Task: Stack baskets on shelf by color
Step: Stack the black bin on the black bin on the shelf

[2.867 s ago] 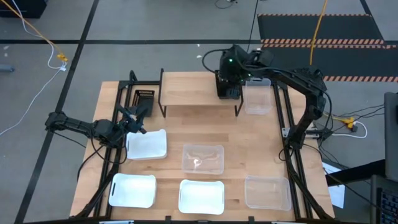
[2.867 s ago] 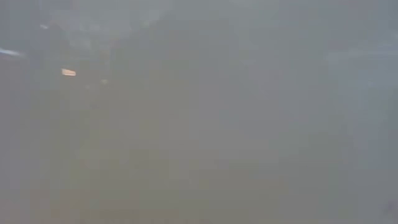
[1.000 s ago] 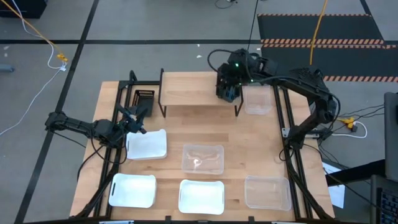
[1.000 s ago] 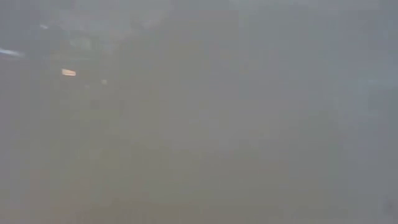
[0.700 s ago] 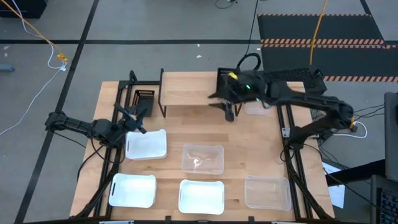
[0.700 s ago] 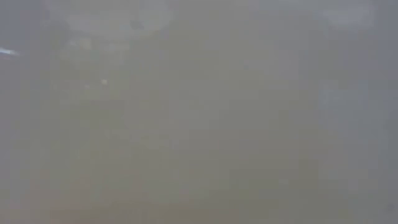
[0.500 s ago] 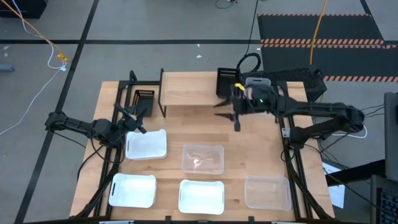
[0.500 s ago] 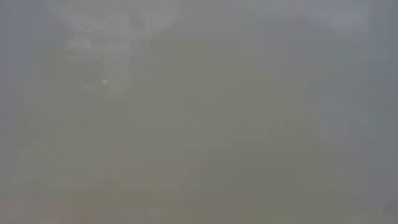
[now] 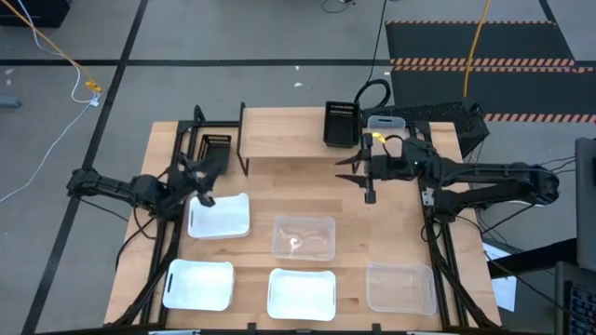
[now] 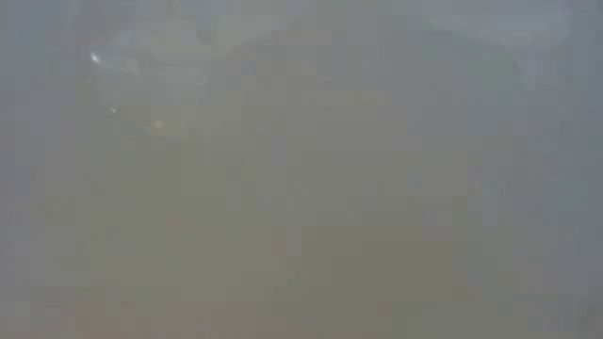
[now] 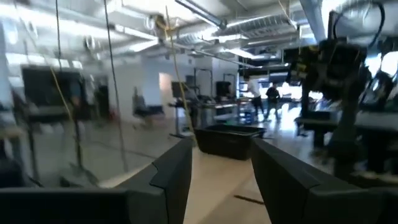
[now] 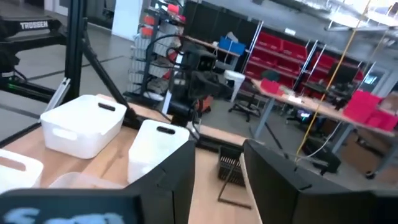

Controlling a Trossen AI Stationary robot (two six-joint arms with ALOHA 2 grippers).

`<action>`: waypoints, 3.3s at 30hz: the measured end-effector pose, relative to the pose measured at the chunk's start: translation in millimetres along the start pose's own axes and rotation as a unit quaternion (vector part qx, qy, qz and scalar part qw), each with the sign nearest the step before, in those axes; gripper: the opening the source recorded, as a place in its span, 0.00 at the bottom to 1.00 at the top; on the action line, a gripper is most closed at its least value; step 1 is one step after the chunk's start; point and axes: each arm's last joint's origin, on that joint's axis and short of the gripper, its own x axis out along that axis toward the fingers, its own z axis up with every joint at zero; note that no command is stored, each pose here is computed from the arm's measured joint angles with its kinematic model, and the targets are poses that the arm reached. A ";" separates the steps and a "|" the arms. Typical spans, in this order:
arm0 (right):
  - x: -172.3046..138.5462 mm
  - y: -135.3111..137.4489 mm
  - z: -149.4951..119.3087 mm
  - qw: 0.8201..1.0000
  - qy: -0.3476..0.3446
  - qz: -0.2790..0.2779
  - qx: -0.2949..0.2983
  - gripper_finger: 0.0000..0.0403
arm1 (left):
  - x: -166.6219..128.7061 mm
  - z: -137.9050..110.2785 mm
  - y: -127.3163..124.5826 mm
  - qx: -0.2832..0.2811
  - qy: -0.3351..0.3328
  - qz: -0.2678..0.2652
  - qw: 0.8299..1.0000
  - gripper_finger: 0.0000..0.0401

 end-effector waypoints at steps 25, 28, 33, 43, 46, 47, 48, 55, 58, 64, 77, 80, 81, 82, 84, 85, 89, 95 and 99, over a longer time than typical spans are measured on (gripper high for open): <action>-2.4 24.3 -9.6 0.999 -0.025 0.041 0.003 0.33 | 0.1 -40.8 -3.7 -0.145 0.155 0.073 0.974 0.42; -2.4 24.1 -8.9 0.999 -0.028 0.040 0.013 0.33 | 0.4 -48.6 -4.5 -0.117 0.195 0.079 0.971 0.42; -2.4 24.0 -8.7 0.999 -0.029 0.040 0.017 0.33 | 1.9 -44.4 1.1 -0.102 0.329 0.132 0.929 0.42; -2.4 24.0 -8.9 0.999 -0.028 0.040 0.017 0.33 | 27.7 -33.1 10.1 -0.009 0.488 0.223 0.844 0.42; -2.3 24.4 -10.0 0.999 -0.021 0.042 0.018 0.33 | 32.2 -46.9 13.5 0.021 0.555 0.203 0.806 0.44; -2.3 24.5 -10.6 0.999 -0.018 0.043 0.018 0.33 | 33.4 -50.8 14.6 0.030 0.569 0.203 0.796 0.46; -2.3 24.6 -10.9 0.999 -0.017 0.043 0.018 0.33 | 34.9 -54.2 15.4 0.037 0.577 0.205 0.790 0.47; -2.2 25.2 -13.0 0.999 -0.006 0.046 0.020 0.33 | 44.2 -68.8 18.2 0.100 0.607 0.184 0.767 0.61; -2.2 25.3 -13.6 0.999 -0.003 0.047 0.021 0.33 | 45.7 -73.3 23.2 0.106 0.619 0.196 0.753 0.62; -2.2 25.4 -14.0 0.999 -0.001 0.047 0.022 0.33 | 48.4 -78.8 34.5 0.082 0.636 0.220 0.735 0.50; -2.2 25.4 -14.0 0.998 0.000 0.047 0.029 0.33 | 51.9 -77.7 38.8 0.049 0.636 0.203 0.743 0.02; -2.3 25.4 -14.1 0.998 0.000 0.047 0.029 0.33 | 54.9 -68.6 38.5 0.030 0.627 0.217 0.748 0.01; -2.3 25.4 -14.1 0.998 0.000 0.047 0.029 0.33 | 57.5 -63.4 38.2 0.022 0.621 0.221 0.752 0.01; -2.3 25.4 -14.1 0.998 0.000 0.047 0.029 0.33 | 60.1 -57.8 37.5 0.016 0.615 0.223 0.756 0.01; -2.3 25.4 -14.1 0.998 0.000 0.047 0.029 0.33 | 65.8 -44.3 35.8 0.012 0.606 0.221 0.764 0.01; -2.3 25.4 -14.1 0.998 0.000 0.047 0.029 0.33 | 69.0 -36.8 34.6 0.011 0.601 0.216 0.770 0.01; -2.3 25.5 -14.3 0.998 0.001 0.047 0.029 0.33 | 79.1 -11.7 29.8 0.025 0.593 0.176 0.785 0.02; -2.3 25.9 -15.5 0.998 0.007 0.049 0.025 0.33 | 79.2 -17.2 30.0 0.068 0.613 0.142 0.775 0.19; -2.3 26.1 -16.2 0.998 0.011 0.050 0.026 0.33 | 75.8 -35.6 35.3 0.073 0.628 0.152 0.759 0.38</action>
